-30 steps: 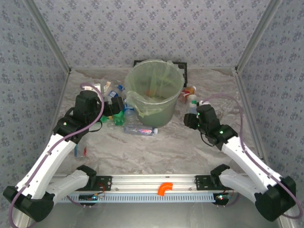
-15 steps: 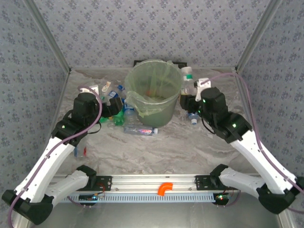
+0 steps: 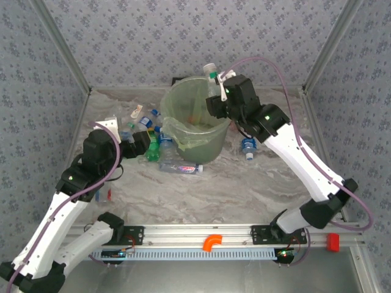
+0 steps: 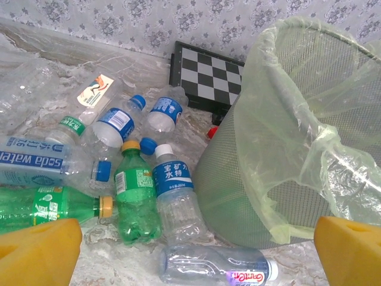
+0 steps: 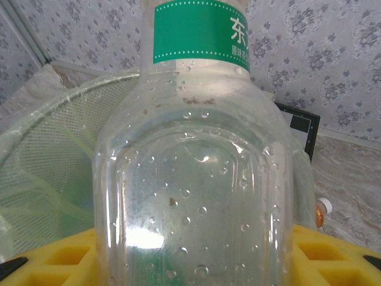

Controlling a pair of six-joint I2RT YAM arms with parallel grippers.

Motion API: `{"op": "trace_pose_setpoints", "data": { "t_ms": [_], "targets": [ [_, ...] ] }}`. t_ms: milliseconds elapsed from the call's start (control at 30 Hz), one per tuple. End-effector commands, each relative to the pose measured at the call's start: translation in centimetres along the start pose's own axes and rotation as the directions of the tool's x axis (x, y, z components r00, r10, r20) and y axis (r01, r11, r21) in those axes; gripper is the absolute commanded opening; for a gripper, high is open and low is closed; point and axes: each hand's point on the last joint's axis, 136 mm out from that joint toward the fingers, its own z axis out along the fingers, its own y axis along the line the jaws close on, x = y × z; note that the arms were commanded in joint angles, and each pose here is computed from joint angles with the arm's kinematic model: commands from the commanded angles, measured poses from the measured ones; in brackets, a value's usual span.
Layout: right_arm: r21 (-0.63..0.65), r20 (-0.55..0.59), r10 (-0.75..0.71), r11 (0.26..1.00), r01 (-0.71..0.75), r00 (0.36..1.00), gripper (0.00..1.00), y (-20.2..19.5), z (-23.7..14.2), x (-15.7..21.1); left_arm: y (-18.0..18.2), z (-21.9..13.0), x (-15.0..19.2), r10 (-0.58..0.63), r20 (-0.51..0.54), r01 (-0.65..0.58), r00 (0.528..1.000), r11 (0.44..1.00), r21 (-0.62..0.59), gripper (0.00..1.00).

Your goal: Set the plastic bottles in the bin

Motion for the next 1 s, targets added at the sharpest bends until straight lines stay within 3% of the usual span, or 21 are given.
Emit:
{"op": "trace_pose_setpoints", "data": {
  "t_ms": [0,500,567,700,967],
  "targets": [
    [0.005,-0.061,-0.055,0.998,0.056,0.997,0.52,-0.1,1.0,0.2,0.6,-0.6,-0.1,0.024,0.014,-0.024,1.0,1.0,-0.018,1.0],
    [0.023,-0.126,-0.082,0.996,0.086,0.989,0.53,0.5,3.9,1.1,0.9,-0.8,-0.1,0.036,0.017,-0.035,0.999,0.999,-0.031,1.0],
    [0.024,-0.131,-0.086,0.996,0.09,0.988,0.61,0.6,4.0,1.2,0.9,-0.8,0.0,0.035,0.013,-0.035,0.999,0.999,-0.03,1.0],
    [0.042,-0.128,-0.091,0.994,0.097,0.988,0.99,0.4,3.8,1.0,0.8,-0.8,0.0,0.036,0.012,-0.036,0.999,0.999,-0.029,1.0],
    [0.057,-0.073,-0.085,0.994,0.089,0.994,1.0,0.2,2.1,-0.3,0.9,-0.8,0.0,0.033,0.012,-0.032,0.999,0.999,-0.031,1.0]
  ]
}}
